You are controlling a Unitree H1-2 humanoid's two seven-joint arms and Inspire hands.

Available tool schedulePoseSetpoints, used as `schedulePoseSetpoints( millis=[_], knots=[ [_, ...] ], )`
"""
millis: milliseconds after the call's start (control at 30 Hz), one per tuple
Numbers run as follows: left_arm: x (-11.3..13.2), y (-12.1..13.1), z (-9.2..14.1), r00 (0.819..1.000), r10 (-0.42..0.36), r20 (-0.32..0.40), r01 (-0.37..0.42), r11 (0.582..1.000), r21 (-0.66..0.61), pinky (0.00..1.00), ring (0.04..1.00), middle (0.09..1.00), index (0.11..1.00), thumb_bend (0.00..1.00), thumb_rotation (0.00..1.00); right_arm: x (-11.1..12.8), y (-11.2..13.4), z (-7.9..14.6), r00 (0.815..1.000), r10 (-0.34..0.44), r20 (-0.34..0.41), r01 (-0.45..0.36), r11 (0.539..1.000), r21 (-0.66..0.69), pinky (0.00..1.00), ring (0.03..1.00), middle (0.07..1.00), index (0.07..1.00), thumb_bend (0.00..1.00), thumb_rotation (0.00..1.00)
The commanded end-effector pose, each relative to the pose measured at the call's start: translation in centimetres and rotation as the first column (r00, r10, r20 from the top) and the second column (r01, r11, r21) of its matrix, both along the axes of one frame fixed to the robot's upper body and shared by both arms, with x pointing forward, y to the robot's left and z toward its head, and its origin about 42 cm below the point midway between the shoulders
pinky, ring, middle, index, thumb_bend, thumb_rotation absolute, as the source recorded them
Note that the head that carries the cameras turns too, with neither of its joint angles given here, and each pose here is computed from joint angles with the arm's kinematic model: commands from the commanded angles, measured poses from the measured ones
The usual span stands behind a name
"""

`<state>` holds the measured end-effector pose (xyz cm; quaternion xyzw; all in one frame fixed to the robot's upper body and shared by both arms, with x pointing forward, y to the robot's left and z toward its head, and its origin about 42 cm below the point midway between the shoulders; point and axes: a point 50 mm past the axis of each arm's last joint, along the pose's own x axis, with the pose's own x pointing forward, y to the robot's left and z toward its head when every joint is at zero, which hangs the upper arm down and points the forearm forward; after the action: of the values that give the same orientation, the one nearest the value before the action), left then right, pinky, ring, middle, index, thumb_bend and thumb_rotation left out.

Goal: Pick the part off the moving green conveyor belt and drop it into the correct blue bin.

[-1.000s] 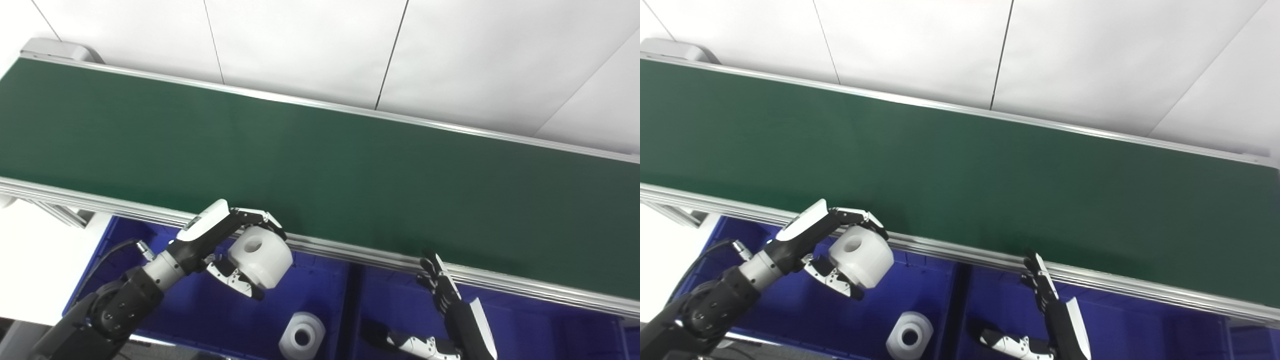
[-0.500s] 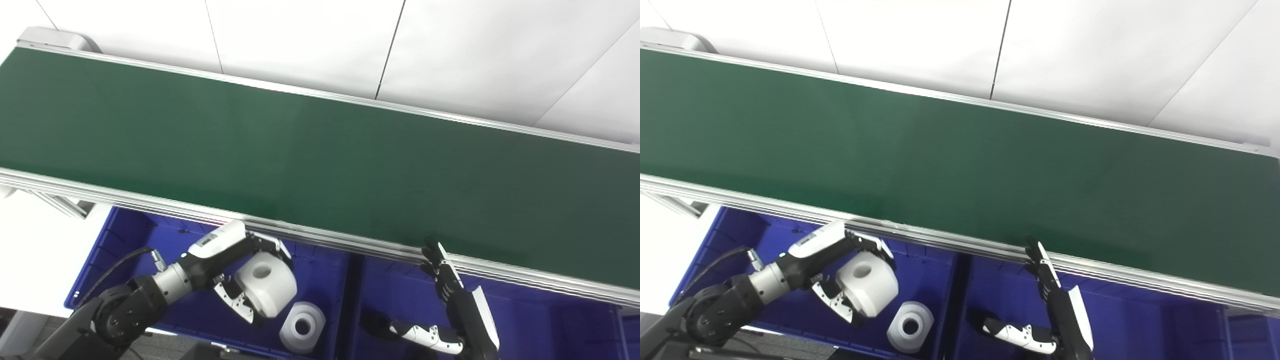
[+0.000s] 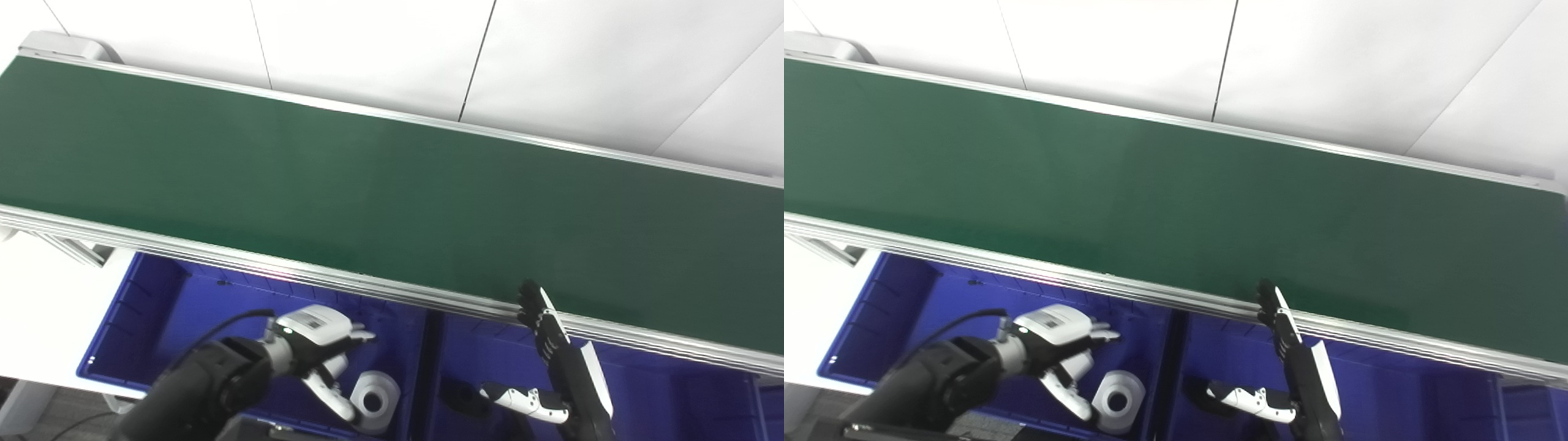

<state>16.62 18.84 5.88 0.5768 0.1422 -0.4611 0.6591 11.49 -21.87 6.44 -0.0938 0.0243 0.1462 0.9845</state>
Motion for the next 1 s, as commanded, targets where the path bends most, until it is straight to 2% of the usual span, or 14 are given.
schedulePoseSetpoints(
  millis=[0,67,133,233,267,300,333,400,433,500,600,767,833,967],
  knots=[
    [0.4,0.7,1.4,0.998,-0.008,0.066,0.007,1.0,0.022,1.0,1.0,1.0,0.999,0.9,1.0,0.0,-0.4,0.9,1.0,-0.003,0.022,0.003,1.0,0.004,0.92,0.973,0.987,0.976,0.95,0.36],
    [0.1,0.9,1.8,0.996,0.001,0.088,-0.002,1.0,0.005,1.0,1.0,1.0,1.0,0.93,1.0,-0.1,-0.4,1.0,1.0,-0.001,0.018,0.001,1.0,0.006,0.92,0.978,0.994,0.976,0.94,0.36],
    [-0.7,1.0,2.3,0.993,0.041,0.114,-0.033,0.997,-0.065,1.0,1.0,1.0,1.0,0.94,1.0,-0.3,-0.5,1.1,1.0,-0.004,0.016,0.004,1.0,0.005,0.94,0.984,0.992,0.976,0.94,0.36],
    [-1.7,1.3,2.8,0.986,0.075,0.148,-0.046,0.98,-0.192,1.0,1.0,1.0,1.0,0.86,1.0,-0.3,-0.6,1.1,1.0,-0.007,0.023,0.007,1.0,0.004,0.93,0.977,0.989,0.976,0.95,0.37],
    [-2.2,1.4,2.9,0.986,0.114,0.124,-0.07,0.948,-0.312,1.0,1.0,1.0,1.0,0.86,1.0,-0.3,-0.6,1.0,1.0,-0.007,0.025,0.007,1.0,0.005,0.93,0.977,0.989,0.976,0.95,0.37],
    [-2.5,1.6,3.0,0.984,0.144,0.106,-0.091,0.914,-0.395,1.0,0.984,0.992,0.979,0.8,0.92,-0.3,-0.6,0.9,1.0,-0.008,0.027,0.007,1.0,0.005,0.9,0.96,0.985,0.974,0.95,0.38],
    [-2.8,1.8,3.0,0.981,0.181,0.069,-0.123,0.857,-0.5,1.0,0.978,0.989,0.971,0.78,0.9,-0.3,-0.7,0.8,1.0,-0.006,0.028,0.006,1.0,0.006,0.9,0.954,0.983,0.973,0.96,0.38],
    [-3.3,2.2,2.9,0.97,0.242,-0.019,-0.196,0.734,-0.651,0.93,0.948,0.957,0.943,0.78,0.79,-0.3,-0.6,0.8,1.0,-0.002,0.028,0.002,1.0,-0.003,0.9,0.951,0.974,0.97,0.96,0.39],
    [-3.3,2.4,2.9,0.965,0.257,-0.056,-0.222,0.683,-0.696,0.9,0.939,0.951,0.936,0.79,0.77,-0.2,-0.5,0.9,1.0,0.0,0.029,0.0,1.0,-0.007,0.9,0.951,0.972,0.968,0.96,0.38],
    [-3.3,2.4,3.0,0.959,0.266,-0.1,-0.248,0.611,-0.751,0.87,0.93,0.951,0.935,0.82,0.75,-0.3,-0.3,0.9,0.999,0.003,0.035,-0.002,1.0,-0.016,0.91,0.956,0.972,0.967,0.96,0.38],
    [-2.8,1.8,3.0,0.956,0.261,-0.131,-0.251,0.505,-0.826,0.86,0.917,0.945,0.938,0.82,0.68,-0.6,0.1,0.9,0.999,-0.001,0.035,0.001,1.0,-0.017,0.9,0.95,0.972,0.963,0.96,0.37],
    [-1.8,1.3,2.2,0.954,0.25,-0.164,-0.263,0.441,-0.858,0.9,0.944,0.965,0.953,0.82,0.63,-1.5,0.8,1.0,1.0,-0.003,0.03,0.003,1.0,-0.015,0.9,0.946,0.97,0.965,0.95,0.36],
    [-1.5,1.5,1.5,0.945,0.265,-0.193,-0.292,0.412,-0.863,0.92,0.955,0.971,0.954,0.84,0.62,-1.9,1.1,0.9,1.0,-0.005,0.026,0.005,1.0,-0.009,0.91,0.946,0.964,0.965,0.95,0.36],
    [-1.6,2.3,0.7,0.919,0.304,-0.251,-0.352,0.347,-0.869,0.86,0.938,0.975,0.959,0.85,0.56,-2.4,1.8,0.7,1.0,-0.007,0.021,0.008,1.0,-0.02,0.92,0.946,0.961,0.968,0.95,0.37]
  ],
)
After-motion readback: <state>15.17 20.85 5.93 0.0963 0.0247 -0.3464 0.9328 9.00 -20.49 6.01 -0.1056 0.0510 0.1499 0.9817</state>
